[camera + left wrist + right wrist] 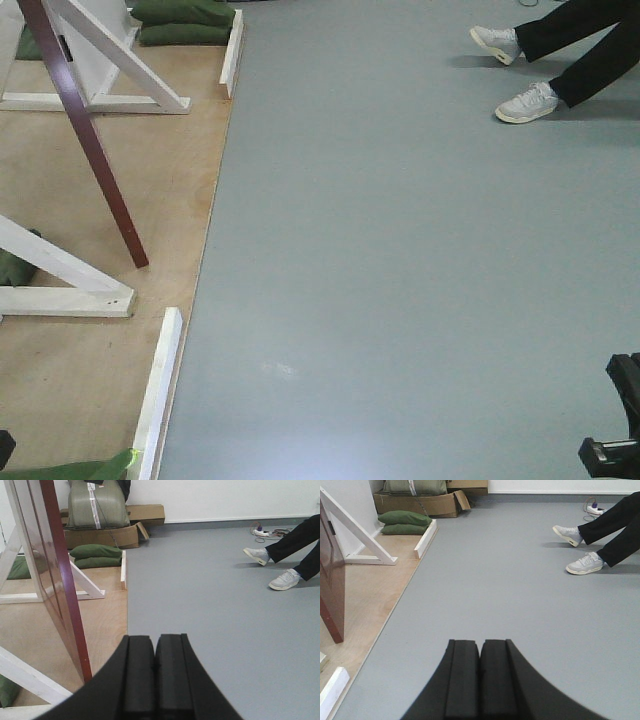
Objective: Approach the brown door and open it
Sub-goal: 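Drive the base forward alongside the brown door's edge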
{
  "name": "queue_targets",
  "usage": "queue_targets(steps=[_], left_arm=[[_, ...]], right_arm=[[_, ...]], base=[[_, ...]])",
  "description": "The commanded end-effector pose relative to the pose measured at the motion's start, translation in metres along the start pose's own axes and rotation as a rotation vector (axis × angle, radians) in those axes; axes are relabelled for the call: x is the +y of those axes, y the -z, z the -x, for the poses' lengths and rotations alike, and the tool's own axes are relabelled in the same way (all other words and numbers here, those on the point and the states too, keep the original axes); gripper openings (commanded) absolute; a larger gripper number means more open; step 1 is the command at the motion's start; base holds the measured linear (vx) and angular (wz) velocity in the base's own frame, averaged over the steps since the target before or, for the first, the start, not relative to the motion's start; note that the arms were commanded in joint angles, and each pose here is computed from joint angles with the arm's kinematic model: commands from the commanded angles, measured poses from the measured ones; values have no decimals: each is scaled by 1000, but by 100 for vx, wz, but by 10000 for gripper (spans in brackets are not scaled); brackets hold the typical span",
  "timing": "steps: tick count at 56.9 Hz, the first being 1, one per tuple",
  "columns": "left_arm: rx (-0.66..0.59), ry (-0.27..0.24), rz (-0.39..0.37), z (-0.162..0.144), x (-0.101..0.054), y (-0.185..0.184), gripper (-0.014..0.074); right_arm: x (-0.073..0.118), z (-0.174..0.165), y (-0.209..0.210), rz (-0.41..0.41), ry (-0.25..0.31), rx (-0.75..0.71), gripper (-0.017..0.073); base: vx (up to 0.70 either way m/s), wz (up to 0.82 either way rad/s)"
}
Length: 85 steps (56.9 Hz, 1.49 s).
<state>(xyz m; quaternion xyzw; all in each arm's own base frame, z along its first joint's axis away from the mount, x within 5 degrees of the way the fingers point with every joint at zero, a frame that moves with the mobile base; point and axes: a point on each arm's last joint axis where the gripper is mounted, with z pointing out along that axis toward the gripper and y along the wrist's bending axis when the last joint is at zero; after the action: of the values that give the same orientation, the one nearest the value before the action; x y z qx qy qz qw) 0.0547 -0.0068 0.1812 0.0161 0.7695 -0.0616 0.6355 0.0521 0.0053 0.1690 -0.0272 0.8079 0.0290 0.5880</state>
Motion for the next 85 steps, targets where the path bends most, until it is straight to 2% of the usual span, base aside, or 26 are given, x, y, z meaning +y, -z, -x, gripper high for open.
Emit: queue_targets(steps=[1,54,85], left_arm=[[-117,1,-7,16,-1,4,-3],[-117,1,-7,16,-1,4,-3],[-117,1,-7,16,-1,4,-3]], right_arm=[[-1,6,0,-7,11,-78,0],[-1,6,0,-7,11,-82,0],[-1,6,0,-7,11,-82,0]], base=[[0,0],[1,0],[15,-2]])
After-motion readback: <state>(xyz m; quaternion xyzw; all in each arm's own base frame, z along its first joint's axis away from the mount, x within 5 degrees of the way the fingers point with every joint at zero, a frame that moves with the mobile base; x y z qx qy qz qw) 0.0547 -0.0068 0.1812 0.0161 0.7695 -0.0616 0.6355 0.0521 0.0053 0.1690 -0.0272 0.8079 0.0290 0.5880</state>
